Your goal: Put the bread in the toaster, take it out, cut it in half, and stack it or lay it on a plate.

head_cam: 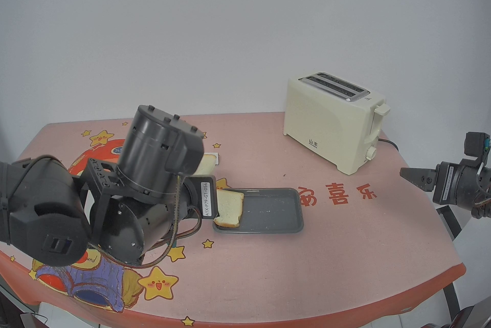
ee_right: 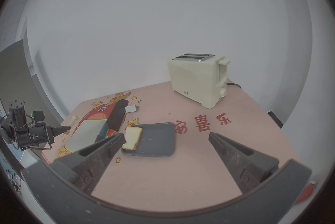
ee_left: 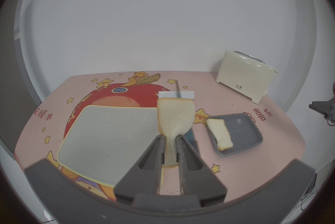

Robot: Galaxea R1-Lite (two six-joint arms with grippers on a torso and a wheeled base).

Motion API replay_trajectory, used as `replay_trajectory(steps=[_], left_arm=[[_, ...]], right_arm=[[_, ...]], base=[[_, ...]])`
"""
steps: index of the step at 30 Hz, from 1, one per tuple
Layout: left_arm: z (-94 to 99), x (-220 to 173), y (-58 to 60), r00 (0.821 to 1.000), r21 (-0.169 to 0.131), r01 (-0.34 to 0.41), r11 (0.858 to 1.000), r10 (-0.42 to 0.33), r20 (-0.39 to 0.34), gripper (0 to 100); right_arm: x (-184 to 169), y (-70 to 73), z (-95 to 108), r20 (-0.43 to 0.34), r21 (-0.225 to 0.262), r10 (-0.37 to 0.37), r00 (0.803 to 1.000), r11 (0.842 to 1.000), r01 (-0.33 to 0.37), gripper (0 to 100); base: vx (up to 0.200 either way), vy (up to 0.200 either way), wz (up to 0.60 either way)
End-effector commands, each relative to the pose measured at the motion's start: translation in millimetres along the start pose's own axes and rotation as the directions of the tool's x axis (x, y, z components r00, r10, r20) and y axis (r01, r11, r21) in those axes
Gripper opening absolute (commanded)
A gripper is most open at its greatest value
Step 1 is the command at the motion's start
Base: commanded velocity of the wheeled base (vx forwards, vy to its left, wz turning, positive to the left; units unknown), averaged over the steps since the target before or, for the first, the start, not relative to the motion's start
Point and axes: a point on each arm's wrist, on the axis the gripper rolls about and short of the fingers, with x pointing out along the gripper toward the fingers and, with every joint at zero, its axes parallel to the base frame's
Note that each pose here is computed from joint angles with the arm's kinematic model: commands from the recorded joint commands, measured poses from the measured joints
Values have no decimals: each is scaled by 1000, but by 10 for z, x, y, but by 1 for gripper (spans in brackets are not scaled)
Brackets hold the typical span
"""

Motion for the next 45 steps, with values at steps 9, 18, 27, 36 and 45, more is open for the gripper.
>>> replay_trajectory(steps=[9,18,27,36,45], left_arm=[[-162,290,-226,999,49,-6,999,9,-52,0],[-132,599,-467,996,76,-21,997,28,-87,0],[-147,776,-643,986,132,-55,990,74,-149,0],[-277,902,-662,979,147,-107,983,130,-156,0],[-322,826,-651,971,177,-139,974,170,-169,0]], right_arm=[[-3,0,1,1,0,1,1000,1000,-1,100],[-7,-3,-1,-1,-1,0,1000,1000,0,100],[19,0,-10,-9,-4,-6,1000,1000,5,100],[-6,-6,-1,-2,0,-2,1000,1000,2,100],[-11,-6,4,2,1,-2,1000,1000,2,100]], base=[[0,0,0],[0,0,0],[0,0,0],[0,0,0],[0,0,0]])
